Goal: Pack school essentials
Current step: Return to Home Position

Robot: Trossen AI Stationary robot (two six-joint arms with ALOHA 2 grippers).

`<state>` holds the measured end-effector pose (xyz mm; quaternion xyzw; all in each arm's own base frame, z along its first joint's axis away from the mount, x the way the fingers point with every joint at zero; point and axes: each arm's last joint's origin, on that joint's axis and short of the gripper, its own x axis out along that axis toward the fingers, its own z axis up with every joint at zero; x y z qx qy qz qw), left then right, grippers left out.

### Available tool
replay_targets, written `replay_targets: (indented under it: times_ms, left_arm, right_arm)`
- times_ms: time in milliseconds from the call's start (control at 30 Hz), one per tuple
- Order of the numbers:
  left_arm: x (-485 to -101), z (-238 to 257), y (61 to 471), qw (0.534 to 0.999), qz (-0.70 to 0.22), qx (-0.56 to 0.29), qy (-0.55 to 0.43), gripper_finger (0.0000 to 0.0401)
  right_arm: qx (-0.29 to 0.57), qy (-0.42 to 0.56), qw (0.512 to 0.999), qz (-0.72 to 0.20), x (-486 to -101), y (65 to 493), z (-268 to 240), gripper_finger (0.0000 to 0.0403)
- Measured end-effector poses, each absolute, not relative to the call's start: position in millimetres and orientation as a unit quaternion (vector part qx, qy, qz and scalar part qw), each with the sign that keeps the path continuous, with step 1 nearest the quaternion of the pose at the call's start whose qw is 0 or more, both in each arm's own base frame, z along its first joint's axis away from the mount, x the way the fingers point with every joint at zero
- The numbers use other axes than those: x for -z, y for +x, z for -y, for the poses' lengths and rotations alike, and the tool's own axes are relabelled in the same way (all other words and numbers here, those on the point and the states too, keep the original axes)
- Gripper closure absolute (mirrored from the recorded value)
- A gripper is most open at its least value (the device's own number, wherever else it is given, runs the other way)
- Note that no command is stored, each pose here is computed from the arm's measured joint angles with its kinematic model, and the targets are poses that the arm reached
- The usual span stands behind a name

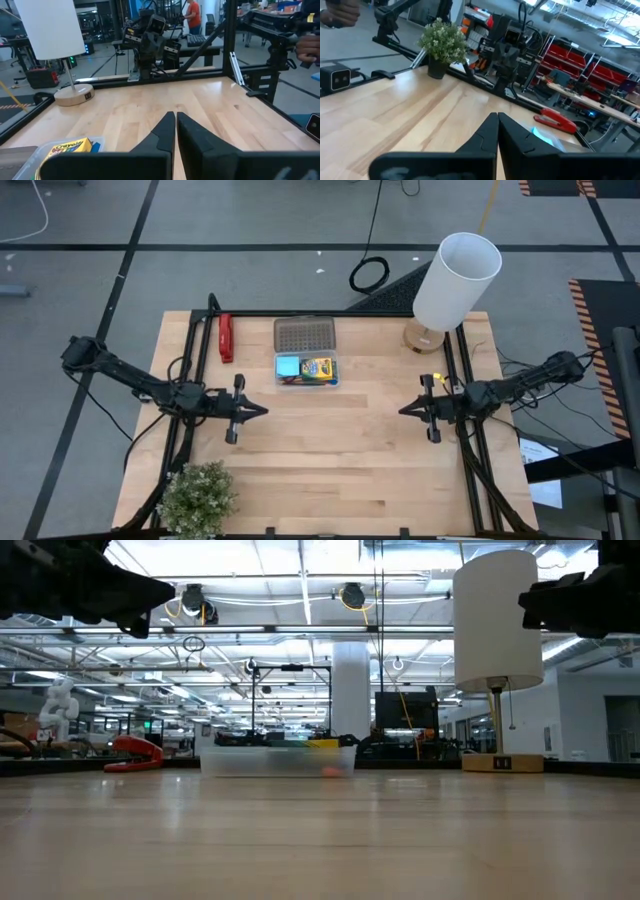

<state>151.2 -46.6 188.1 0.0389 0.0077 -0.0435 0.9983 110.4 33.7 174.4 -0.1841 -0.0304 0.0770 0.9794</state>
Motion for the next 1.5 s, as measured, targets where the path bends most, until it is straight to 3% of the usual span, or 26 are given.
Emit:
replay_targets:
  times_ms: [833,1233,1500]
  left_arm:
    - [-187,47,151,0.997,-0.011,0.056,0.042,0.0380]
    - [-187,47,151,0.998,-0.011,0.056,0.041,0.0380]
    - [-187,47,151,0.998,-0.010,0.056,0.041,0.0380]
  right_arm:
    - [-0.125,-0.177,0.975,0.053,-174,92,-28,0.0403]
    - [-0.106,-0.158,0.981,0.039,-171,96,-14,0.0403]
    - [-0.048,-0.162,0.985,0.036,-173,97,-3,0.0403]
